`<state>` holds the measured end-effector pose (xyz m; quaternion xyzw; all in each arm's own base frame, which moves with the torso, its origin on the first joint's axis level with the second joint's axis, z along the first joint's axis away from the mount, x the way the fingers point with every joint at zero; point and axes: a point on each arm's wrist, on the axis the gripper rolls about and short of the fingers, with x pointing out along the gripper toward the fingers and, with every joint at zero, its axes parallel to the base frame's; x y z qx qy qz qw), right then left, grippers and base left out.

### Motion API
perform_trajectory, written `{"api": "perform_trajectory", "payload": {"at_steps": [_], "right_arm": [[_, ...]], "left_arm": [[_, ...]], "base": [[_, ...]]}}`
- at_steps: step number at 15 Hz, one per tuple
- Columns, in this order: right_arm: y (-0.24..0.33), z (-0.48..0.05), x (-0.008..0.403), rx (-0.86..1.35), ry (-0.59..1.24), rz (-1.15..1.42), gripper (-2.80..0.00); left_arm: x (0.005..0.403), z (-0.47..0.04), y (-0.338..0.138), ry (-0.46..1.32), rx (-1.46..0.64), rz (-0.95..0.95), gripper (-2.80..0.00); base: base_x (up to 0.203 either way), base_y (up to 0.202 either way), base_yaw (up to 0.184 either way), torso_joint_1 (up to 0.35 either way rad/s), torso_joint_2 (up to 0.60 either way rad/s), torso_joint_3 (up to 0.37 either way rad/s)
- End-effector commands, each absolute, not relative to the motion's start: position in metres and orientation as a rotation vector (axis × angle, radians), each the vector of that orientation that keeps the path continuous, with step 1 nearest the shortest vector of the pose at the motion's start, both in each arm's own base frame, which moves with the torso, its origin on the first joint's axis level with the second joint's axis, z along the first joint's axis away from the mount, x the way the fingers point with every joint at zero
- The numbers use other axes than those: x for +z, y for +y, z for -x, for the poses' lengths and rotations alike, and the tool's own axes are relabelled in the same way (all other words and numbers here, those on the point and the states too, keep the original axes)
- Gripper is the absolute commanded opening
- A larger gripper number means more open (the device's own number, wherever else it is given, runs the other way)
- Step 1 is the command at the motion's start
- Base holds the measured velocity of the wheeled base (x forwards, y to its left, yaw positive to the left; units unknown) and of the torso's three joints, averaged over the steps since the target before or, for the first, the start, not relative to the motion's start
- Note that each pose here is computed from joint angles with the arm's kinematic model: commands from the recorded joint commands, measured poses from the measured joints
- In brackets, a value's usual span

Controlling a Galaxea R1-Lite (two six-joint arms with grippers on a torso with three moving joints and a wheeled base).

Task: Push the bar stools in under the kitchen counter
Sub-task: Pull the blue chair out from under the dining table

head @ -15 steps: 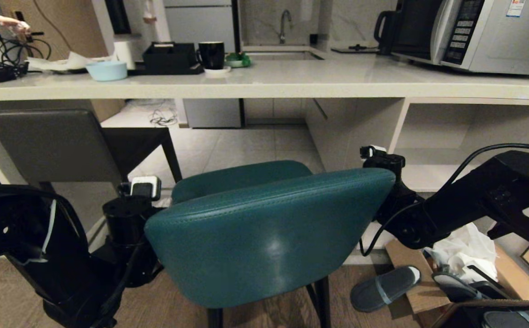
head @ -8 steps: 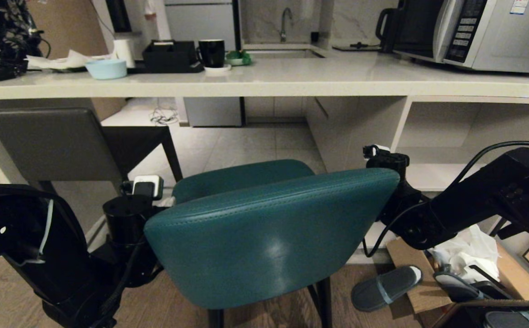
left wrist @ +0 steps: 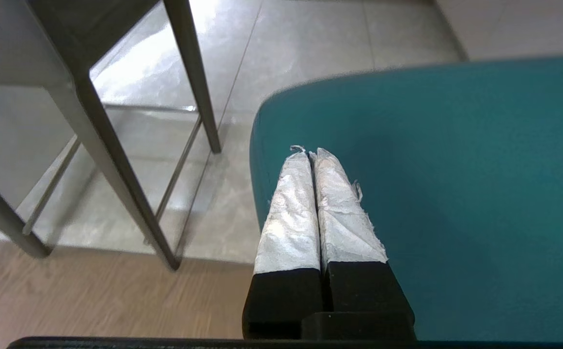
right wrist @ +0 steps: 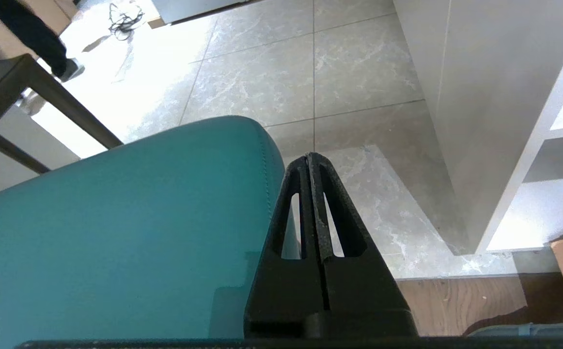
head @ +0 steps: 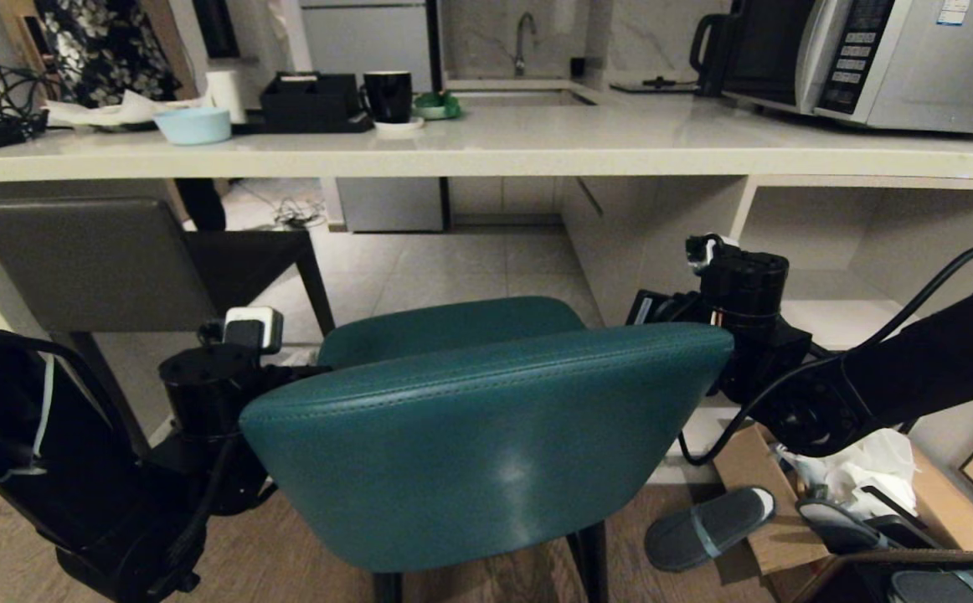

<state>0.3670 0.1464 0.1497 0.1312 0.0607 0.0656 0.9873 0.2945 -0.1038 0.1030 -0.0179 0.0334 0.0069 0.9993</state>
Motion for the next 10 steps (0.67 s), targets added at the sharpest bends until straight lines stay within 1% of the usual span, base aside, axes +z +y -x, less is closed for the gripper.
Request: {"api": "perform_trajectory", "payload": {"at_steps": [1,5,8,10], "right_arm": [[0.143,-0.368,0.153,0.122,0.112,-0.27,-2.8],[0.133,-0.371,0.162,0.1,0.082,-0.28,-2.8],[0.121,-0.366,0.197,0.081,0.006,-0.301,-2.8],[0.115,-0.357,0.223,0.081,-0.032,-0.311,-2.8]], "left_arm": [[0.109,-0.296,-0.097,0.043,0.04,0.042,-2.8],[0.117,-0.301,-0.084,0.012,0.077,0.052,-2.8],[0.147,-0.302,-0.074,-0.067,0.104,0.074,-2.8],[0.176,-0.3,-0.069,-0.124,0.115,0.09,-2.8]], "base": [[0.0,0.0,0.0,0.0,0.0,0.0],[0.0,0.0,0.0,0.0,0.0,0.0],[0.0,0.0,0.0,0.0,0.0,0.0],[0.0,0.0,0.0,0.0,0.0,0.0]]}}
